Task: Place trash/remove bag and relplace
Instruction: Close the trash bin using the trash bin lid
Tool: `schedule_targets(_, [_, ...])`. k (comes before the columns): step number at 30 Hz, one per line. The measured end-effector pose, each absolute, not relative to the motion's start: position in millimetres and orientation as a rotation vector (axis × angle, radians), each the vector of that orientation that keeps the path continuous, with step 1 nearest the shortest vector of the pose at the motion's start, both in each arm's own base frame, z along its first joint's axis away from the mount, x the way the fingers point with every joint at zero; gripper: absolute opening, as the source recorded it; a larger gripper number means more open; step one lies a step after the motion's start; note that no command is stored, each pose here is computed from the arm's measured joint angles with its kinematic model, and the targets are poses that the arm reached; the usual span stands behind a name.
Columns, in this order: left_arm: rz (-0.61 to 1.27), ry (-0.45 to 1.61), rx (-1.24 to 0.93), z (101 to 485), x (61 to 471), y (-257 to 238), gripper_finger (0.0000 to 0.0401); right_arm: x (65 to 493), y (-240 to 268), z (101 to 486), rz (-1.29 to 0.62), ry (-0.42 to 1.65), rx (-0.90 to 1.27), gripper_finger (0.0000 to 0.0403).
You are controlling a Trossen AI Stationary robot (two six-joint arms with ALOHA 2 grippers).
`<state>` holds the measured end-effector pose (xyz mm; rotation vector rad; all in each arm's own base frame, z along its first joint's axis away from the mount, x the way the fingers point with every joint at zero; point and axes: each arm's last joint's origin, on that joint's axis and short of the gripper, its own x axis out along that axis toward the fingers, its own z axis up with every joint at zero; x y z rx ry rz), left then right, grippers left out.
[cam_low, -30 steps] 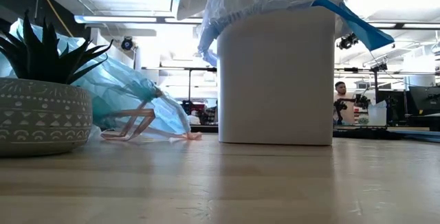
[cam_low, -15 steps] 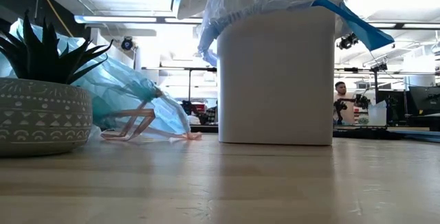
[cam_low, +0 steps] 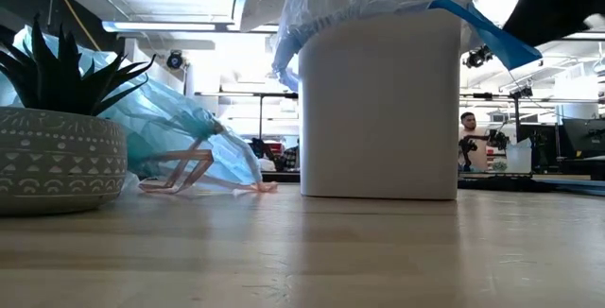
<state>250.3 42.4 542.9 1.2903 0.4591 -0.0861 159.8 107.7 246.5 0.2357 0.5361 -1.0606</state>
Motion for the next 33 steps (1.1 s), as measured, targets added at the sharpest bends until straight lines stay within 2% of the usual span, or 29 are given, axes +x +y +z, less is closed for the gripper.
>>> schedule_targets(7, [-0.082, 0.463, 1.298, 542.9, 250.9, 38.6, 0.0006, 133.8, 77.6, 234.7, -1.021, 0.156, 0.354, 0.0128])
schedule_targets(14, [-0.077, 0.468, 1.305, 543.0, 251.2, 36.5, 0.0008, 109.1, 54.2, 221.0, -0.907, -0.062, 0.548, 0.0128])
schedule_targets(22, [-0.073, 0.477, 1.306, 542.6, 251.0, 36.9, 0.0006, 108.6, 56.3, 211.9, -0.820, -0.121, 0.620, 0.0128])
schedule_targets(33, [-0.091, 0.484, 1.302, 541.3, 250.3, 36.5, 0.0006, 134.3, 61.1, 224.2, -0.802, -0.041, 0.602, 0.0128])
